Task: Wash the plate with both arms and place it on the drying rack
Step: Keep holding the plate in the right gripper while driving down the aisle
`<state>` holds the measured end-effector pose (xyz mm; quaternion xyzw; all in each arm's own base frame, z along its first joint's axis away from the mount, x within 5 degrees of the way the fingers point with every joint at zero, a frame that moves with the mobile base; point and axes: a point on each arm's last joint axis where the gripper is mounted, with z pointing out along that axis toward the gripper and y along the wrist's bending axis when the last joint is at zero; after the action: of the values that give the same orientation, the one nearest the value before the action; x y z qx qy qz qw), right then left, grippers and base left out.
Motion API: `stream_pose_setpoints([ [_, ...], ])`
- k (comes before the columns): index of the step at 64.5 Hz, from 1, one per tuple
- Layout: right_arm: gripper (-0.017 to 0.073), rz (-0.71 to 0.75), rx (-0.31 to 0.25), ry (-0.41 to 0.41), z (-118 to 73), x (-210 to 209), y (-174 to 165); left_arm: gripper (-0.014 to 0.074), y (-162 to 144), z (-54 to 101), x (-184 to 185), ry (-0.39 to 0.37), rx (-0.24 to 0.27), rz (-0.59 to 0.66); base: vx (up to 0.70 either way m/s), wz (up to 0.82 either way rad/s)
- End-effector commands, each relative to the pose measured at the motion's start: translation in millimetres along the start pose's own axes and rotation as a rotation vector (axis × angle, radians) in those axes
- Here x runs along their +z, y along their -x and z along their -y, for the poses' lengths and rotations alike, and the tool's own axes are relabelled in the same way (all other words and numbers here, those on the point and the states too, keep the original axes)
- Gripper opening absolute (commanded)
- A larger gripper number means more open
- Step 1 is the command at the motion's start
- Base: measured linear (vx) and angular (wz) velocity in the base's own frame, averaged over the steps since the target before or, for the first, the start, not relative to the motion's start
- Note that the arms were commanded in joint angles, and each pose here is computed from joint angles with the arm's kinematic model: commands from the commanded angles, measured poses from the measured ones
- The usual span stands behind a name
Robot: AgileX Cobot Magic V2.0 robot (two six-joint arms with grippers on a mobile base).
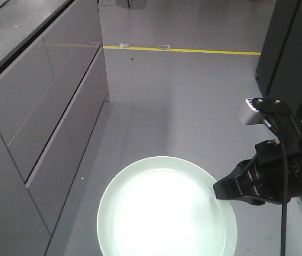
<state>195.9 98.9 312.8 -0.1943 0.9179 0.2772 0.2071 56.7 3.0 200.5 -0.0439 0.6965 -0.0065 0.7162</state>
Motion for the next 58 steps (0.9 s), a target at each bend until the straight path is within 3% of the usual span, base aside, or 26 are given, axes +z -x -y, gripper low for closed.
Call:
stream_pose_setpoints([
  [1,-0.0004,0.082,-0.01,0.02,-7.2,-10.5,7.7,-0.0006,16.3,1.1,-2.6,-0.009,-0.005,0.113,0.25,-0.05],
  [58,-0.0004,0.082,-0.01,0.02,-7.2,-10.5,7.7,-0.0006,16.3,1.1,-2.6,-0.009,-0.005,0.113,0.24,-0.04],
])
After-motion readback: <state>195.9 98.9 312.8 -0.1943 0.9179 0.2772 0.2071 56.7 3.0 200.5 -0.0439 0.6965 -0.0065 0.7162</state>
